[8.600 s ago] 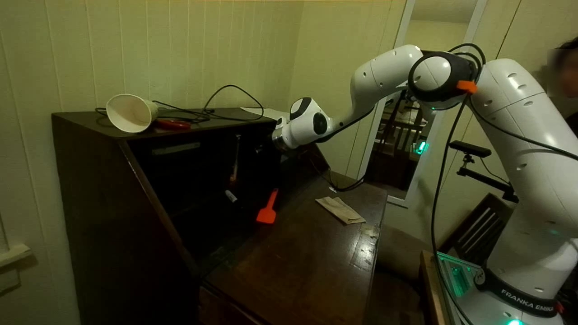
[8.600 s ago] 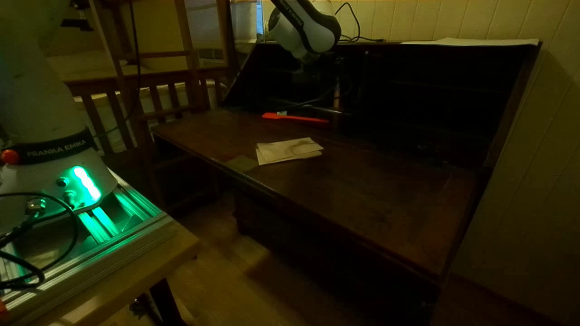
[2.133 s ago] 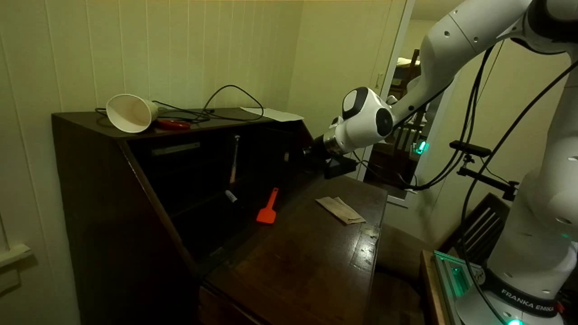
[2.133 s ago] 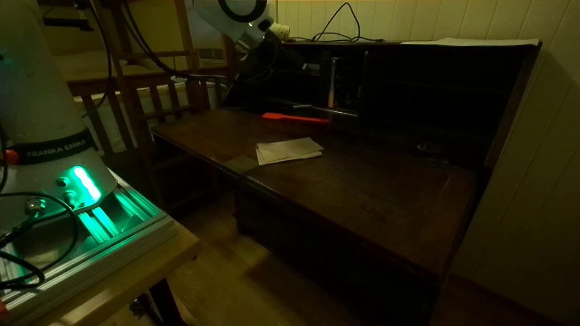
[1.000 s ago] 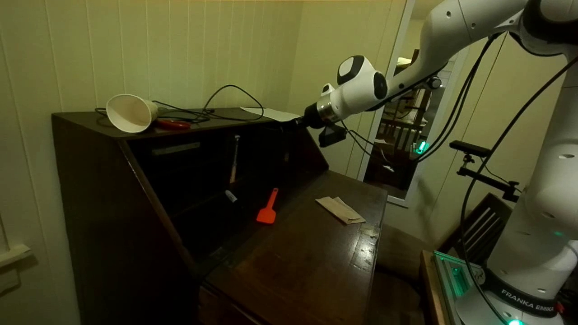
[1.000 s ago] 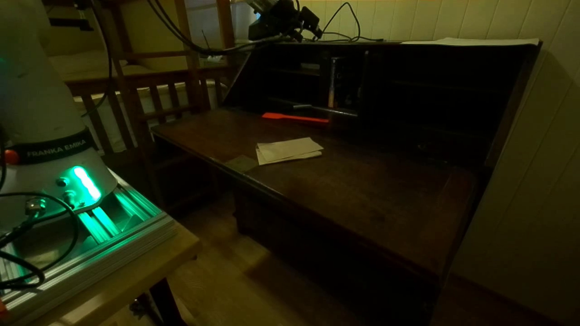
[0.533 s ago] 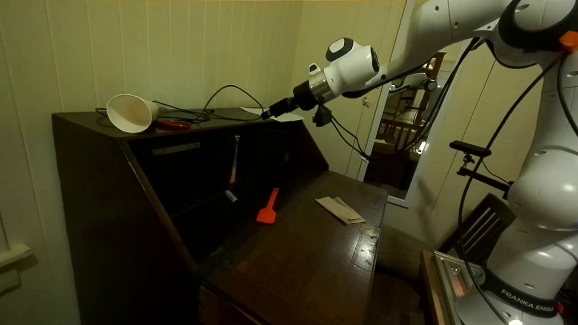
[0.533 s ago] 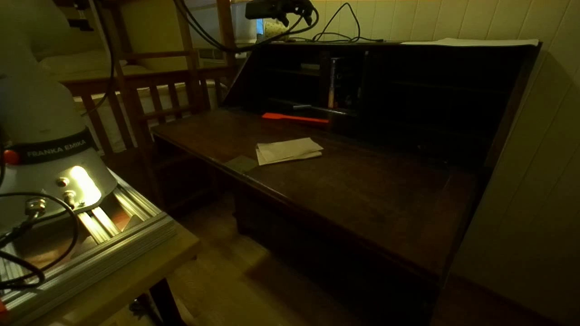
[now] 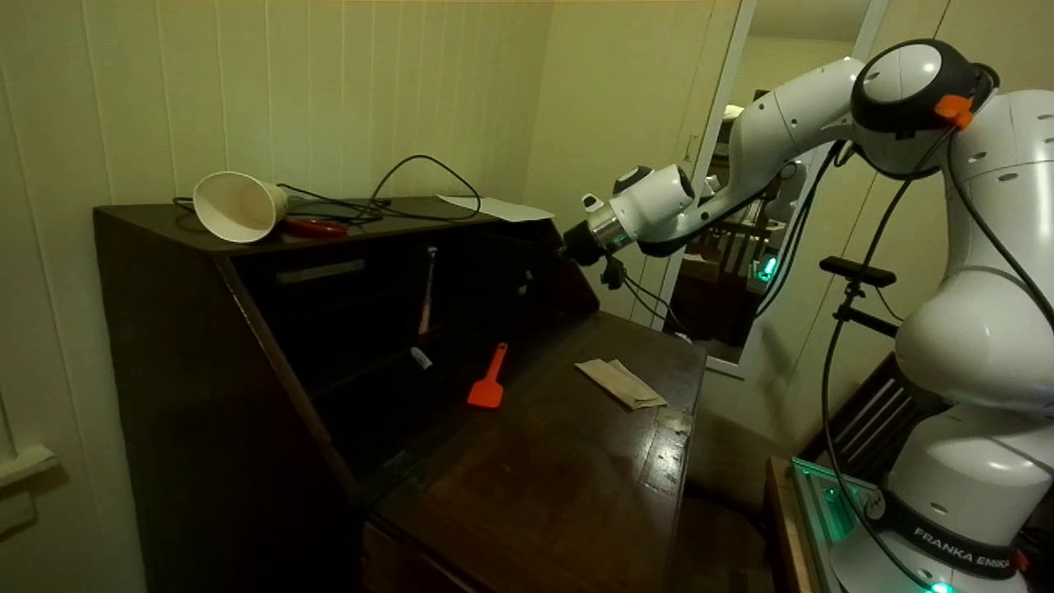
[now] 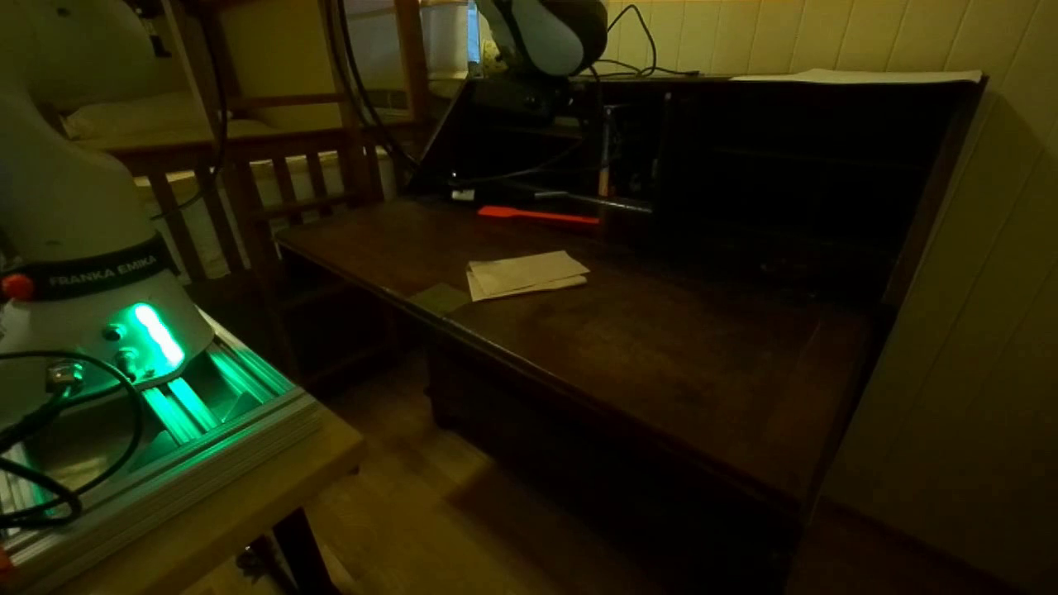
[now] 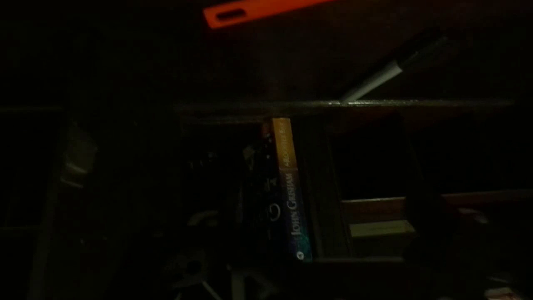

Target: Open the cabinet door

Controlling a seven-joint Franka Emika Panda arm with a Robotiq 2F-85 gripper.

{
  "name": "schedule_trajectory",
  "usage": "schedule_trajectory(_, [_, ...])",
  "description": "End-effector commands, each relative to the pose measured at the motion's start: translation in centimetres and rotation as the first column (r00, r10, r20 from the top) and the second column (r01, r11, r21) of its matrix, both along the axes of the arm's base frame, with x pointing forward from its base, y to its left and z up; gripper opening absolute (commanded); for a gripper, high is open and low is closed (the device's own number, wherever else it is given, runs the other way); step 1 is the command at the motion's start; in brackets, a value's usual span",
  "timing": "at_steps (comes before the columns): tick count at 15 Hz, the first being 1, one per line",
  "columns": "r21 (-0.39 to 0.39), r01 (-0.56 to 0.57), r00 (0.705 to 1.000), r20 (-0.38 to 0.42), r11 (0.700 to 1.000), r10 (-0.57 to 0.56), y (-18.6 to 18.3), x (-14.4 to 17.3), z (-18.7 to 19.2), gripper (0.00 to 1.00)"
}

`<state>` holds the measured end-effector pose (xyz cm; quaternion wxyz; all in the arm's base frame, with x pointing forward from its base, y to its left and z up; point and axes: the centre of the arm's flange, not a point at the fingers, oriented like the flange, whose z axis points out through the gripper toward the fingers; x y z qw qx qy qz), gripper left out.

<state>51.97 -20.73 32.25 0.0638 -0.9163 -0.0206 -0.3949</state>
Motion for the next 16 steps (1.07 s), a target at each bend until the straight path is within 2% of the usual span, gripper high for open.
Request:
schedule_trajectory(1, [0.006,0.004,1.000,-0.008,1.000,-0.004,-0.5,-0.3,-0.7,1.00])
schedule_trajectory(6, [-0.028,0.079,0.996,0.050,0.997,-0.077,-0.9,0.9,-0.6,1.00])
schedule_trajectory(11, [-0.136,0.180,0.980,0.110,0.974,-0.166,-2.3,4.0,0.1,1.00])
schedule_trajectory(16, [-0.191,0.156,0.983,0.128,0.969,-0.133,-0.8,8.5,0.4,1.00])
